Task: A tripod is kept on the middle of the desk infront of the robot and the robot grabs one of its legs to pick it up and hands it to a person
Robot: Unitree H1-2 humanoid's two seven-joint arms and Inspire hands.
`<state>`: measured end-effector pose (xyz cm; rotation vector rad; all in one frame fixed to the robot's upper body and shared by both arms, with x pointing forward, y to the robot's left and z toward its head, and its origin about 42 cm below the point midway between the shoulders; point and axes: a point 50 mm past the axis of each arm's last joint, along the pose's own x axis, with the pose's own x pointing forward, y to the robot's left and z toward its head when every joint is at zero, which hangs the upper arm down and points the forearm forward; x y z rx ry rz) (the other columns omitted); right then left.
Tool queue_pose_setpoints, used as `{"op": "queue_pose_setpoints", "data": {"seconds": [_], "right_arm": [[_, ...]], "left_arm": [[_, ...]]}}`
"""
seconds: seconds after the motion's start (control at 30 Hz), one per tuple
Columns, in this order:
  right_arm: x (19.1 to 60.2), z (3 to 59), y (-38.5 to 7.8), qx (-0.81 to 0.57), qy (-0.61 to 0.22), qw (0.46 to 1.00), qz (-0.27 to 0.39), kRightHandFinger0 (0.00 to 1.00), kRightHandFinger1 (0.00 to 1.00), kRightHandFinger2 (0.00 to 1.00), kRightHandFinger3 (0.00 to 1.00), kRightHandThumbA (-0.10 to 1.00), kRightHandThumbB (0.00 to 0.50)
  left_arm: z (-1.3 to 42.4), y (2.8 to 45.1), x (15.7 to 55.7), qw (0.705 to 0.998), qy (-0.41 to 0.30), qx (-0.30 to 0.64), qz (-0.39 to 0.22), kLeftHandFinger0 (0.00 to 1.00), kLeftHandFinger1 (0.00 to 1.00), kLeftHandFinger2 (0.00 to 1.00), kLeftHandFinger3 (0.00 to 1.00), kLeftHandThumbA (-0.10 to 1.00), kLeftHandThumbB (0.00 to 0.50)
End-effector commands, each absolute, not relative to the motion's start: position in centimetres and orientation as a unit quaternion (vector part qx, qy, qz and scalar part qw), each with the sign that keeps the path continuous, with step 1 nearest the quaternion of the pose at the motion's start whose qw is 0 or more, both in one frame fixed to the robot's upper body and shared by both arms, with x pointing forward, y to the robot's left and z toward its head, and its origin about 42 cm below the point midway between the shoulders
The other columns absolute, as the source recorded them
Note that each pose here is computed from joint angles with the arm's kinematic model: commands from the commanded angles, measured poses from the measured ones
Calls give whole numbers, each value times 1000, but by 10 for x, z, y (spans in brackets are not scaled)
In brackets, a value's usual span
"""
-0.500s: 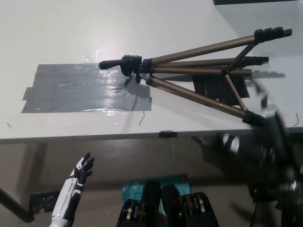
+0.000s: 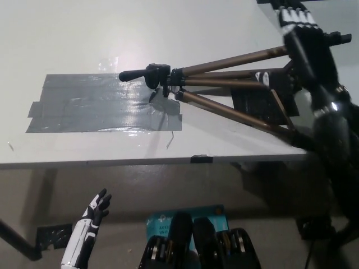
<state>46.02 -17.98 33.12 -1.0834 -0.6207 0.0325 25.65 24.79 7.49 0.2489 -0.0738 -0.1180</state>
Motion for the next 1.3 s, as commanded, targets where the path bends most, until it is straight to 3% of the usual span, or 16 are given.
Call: {"op": "queue_pose_setpoints", "data": {"seconds": [0.0, 0.53, 0.7, 0.87, 0.9, 0.93, 0.97, 1.0, 1.03, 1.07, 1.1, 1.13, 1.17, 1.2, 1.23, 1.27], "right_arm": [[491, 362, -173, -586, -267, 765, -26, 1000, 1000, 1000, 1000, 1000, 424], [558, 358, -159, -648, -178, 740, 7, 1000, 1000, 1000, 1000, 1000, 496], [569, 356, -165, -664, -142, 733, 44, 1000, 1000, 1000, 1000, 940, 500], [576, 365, -166, -680, -122, 719, 71, 1000, 1000, 1000, 1000, 792, 500], [577, 362, -166, -682, -133, 716, 65, 1000, 1000, 1000, 1000, 668, 473], [576, 358, -166, -681, -145, 715, 59, 1000, 1000, 1000, 1000, 624, 478], [577, 357, -166, -679, -177, 711, 39, 1000, 1000, 1000, 1000, 501, 427], [577, 357, -166, -678, -192, 709, 31, 1000, 1000, 1000, 1000, 458, 435], [575, 355, -166, -676, -257, 690, -11, 947, 895, 925, 1000, 206, 345], [574, 354, -166, -672, -287, 682, -29, 608, 603, 670, 725, -5, 304], [571, 353, -166, -665, -343, 660, -66, 250, 317, 477, 514, -81, 277], [569, 353, -165, -671, -364, 640, -85, 50, 106, 341, 399, -96, 265], [567, 353, -163, -668, -383, 631, -92, 10, 79, 377, 372, -99, 278], [566, 353, -163, -664, -395, 628, -92, 0, 189, 594, 511, -100, 284], [564, 349, -163, -659, -406, 626, -90, 0, 269, 713, 640, -100, 291], [563, 346, -163, -655, -412, 628, -90, 0, 275, 724, 671, -100, 296]], "left_arm": [[87, 244, 254, 986, -78, 132, -65, 1000, 1000, 1000, 1000, 1000, 155], [94, 242, 264, 984, -91, 135, -69, 1000, 1000, 1000, 1000, 1000, 172], [97, 240, 263, 986, -85, 127, -65, 1000, 1000, 1000, 1000, 1000, 165], [98, 242, 270, 983, -92, 141, -68, 1000, 1000, 1000, 1000, 1000, 160], [98, 241, 268, 984, -89, 140, -65, 1000, 1000, 1000, 1000, 1000, 138], [97, 240, 265, 985, -85, 138, -64, 1000, 1000, 1000, 1000, 1000, 137], [97, 240, 265, 985, -85, 136, -63, 1000, 1000, 1000, 1000, 1000, 131], [96, 240, 265, 985, -84, 135, -63, 1000, 1000, 1000, 1000, 1000, 131], [97, 240, 264, 986, -81, 135, -61, 1000, 1000, 1000, 1000, 1000, 136], [97, 240, 264, 985, -81, 136, -60, 1000, 1000, 1000, 1000, 1000, 130], [96, 240, 264, 985, -80, 139, -60, 1000, 1000, 1000, 1000, 1000, 133], [96, 240, 264, 984, -84, 142, -61, 1000, 1000, 1000, 1000, 1000, 121], [96, 240, 264, 984, -85, 143, -61, 1000, 1000, 1000, 1000, 1000, 123], [95, 240, 264, 984, -85, 144, -61, 1000, 1000, 1000, 1000, 1000, 119], [94, 240, 263, 984, -81, 144, -62, 1000, 1000, 1000, 1000, 1000, 114], [93, 241, 260, 985, -77, 144, -62, 1000, 1000, 1000, 1000, 1000, 116]]}}
